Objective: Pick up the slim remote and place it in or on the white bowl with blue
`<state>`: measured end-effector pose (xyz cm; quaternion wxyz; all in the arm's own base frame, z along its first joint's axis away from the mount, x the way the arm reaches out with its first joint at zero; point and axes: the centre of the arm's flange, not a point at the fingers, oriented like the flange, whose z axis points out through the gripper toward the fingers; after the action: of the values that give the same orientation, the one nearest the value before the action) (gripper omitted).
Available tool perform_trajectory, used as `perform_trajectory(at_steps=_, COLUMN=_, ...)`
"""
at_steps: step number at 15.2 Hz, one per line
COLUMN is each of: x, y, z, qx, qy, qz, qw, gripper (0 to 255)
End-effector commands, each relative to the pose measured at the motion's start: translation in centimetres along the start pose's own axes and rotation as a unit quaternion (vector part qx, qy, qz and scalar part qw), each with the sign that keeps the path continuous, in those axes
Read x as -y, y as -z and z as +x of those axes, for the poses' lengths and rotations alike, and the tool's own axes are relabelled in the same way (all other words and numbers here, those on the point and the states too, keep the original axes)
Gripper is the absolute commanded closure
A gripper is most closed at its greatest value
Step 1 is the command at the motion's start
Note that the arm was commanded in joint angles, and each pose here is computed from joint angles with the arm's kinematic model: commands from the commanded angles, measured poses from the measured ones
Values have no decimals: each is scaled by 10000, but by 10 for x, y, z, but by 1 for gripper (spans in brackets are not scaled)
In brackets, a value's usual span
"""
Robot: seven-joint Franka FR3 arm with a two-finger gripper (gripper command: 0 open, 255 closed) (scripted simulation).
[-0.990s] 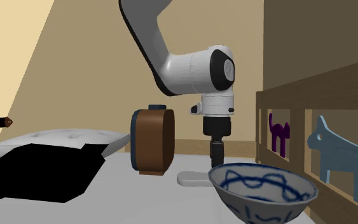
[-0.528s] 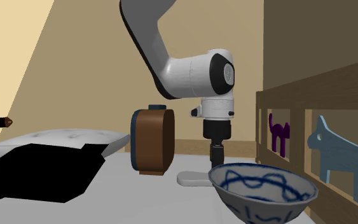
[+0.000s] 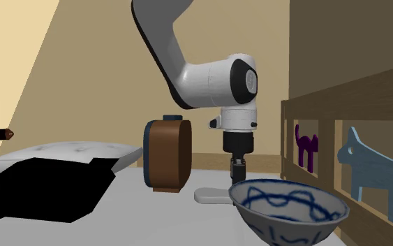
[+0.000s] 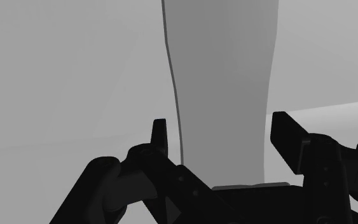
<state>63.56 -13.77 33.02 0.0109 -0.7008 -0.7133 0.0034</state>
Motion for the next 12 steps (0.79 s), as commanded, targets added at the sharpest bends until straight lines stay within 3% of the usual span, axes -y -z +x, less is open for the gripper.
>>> perform_trajectory(at_steps=1, x=0, y=0, z=0, qx=0, qy=0, qz=-2, qw=10000, gripper=255)
perform_trajectory(at_steps=4, x=0, y=0, z=0, qx=0, qy=0, qz=-2, qw=10000, gripper=255)
perform_trajectory(at_steps=12, x=1, y=42, z=0, qx=0, qy=0, qz=-2, qw=10000, gripper=255)
